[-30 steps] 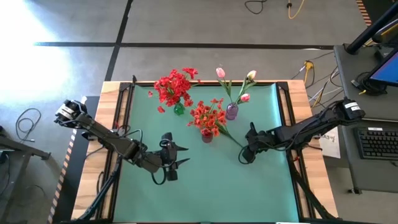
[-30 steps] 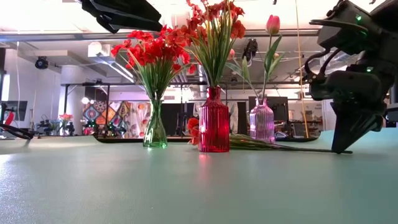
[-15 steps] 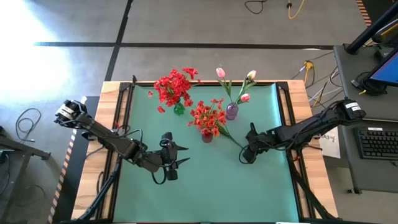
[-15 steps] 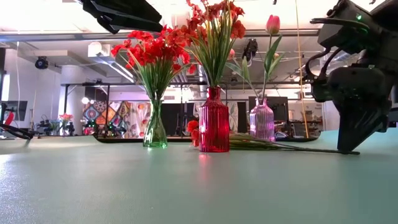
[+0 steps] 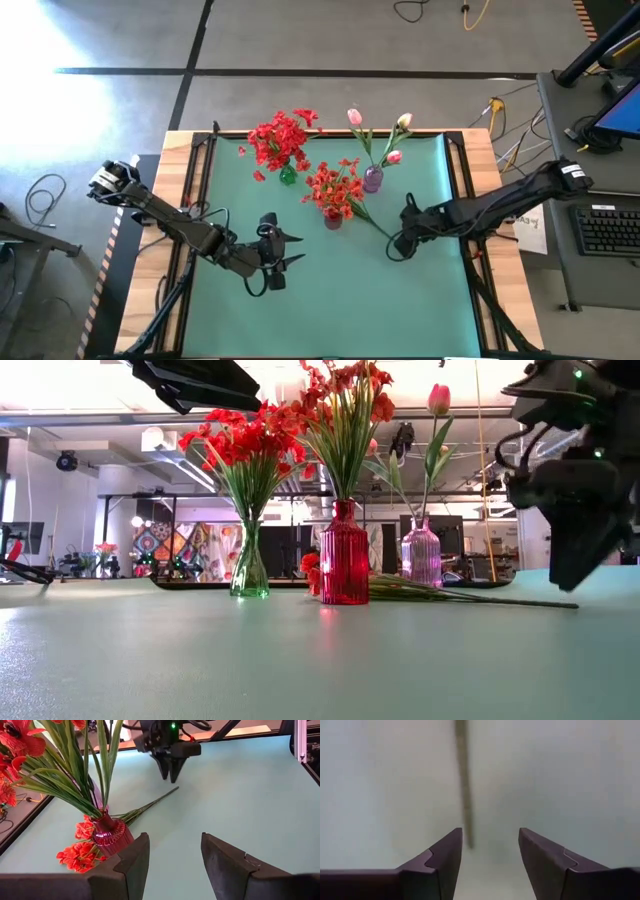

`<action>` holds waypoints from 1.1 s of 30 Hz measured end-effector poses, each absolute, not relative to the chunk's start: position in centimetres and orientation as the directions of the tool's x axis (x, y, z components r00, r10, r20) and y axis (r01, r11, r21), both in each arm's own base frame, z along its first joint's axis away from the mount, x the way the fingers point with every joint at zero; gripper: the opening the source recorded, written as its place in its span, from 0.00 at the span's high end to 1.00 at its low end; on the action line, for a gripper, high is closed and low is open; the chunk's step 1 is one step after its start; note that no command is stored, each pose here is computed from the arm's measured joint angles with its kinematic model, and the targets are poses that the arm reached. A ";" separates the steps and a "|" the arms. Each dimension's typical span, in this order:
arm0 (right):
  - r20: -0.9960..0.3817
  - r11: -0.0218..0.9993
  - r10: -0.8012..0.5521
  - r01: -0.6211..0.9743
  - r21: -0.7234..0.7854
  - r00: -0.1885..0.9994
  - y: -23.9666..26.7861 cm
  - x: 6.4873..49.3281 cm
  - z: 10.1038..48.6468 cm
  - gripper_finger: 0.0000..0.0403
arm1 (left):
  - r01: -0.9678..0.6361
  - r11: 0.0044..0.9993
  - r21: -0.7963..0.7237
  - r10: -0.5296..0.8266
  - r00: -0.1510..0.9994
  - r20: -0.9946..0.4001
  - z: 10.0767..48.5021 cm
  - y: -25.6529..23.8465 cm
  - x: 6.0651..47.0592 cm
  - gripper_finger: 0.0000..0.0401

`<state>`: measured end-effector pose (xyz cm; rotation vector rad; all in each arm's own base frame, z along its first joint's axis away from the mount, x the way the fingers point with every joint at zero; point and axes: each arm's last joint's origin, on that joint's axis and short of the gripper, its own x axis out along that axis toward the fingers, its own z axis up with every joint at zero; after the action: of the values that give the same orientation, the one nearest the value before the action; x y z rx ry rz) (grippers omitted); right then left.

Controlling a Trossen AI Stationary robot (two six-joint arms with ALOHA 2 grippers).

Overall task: Sort flowers into vase by color
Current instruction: Put the orange flowers into the red vase

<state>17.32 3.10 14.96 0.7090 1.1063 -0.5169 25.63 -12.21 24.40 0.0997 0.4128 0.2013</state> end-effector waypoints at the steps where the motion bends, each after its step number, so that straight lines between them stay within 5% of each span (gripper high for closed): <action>1: -0.934 0.683 -0.048 0.694 0.227 0.353 3.1 17.3 15.4 0.54 | -0.174 0.975 0.137 0.214 0.897 -0.388 24.4 -12.2 25.6 0.59; 9: -0.872 0.765 -0.155 0.615 0.191 0.464 2.8 20.0 17.8 0.49 | -0.176 0.975 0.135 0.215 0.897 -0.386 24.4 -12.2 25.7 0.59; 18: -0.773 0.848 -0.214 0.507 0.157 0.598 0.9 24.0 16.4 0.39 | -0.176 0.975 0.135 0.215 0.897 -0.386 24.4 -12.2 25.7 0.59; 33: -0.768 0.884 -0.315 0.468 -0.023 0.557 -0.7 26.8 11.9 0.39 | -0.177 0.976 0.130 0.215 0.897 -0.387 24.4 -12.2 25.7 0.59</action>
<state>26.76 -0.72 11.89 0.1920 0.8643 -0.4650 25.65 -12.18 24.41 0.0920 0.4113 0.2034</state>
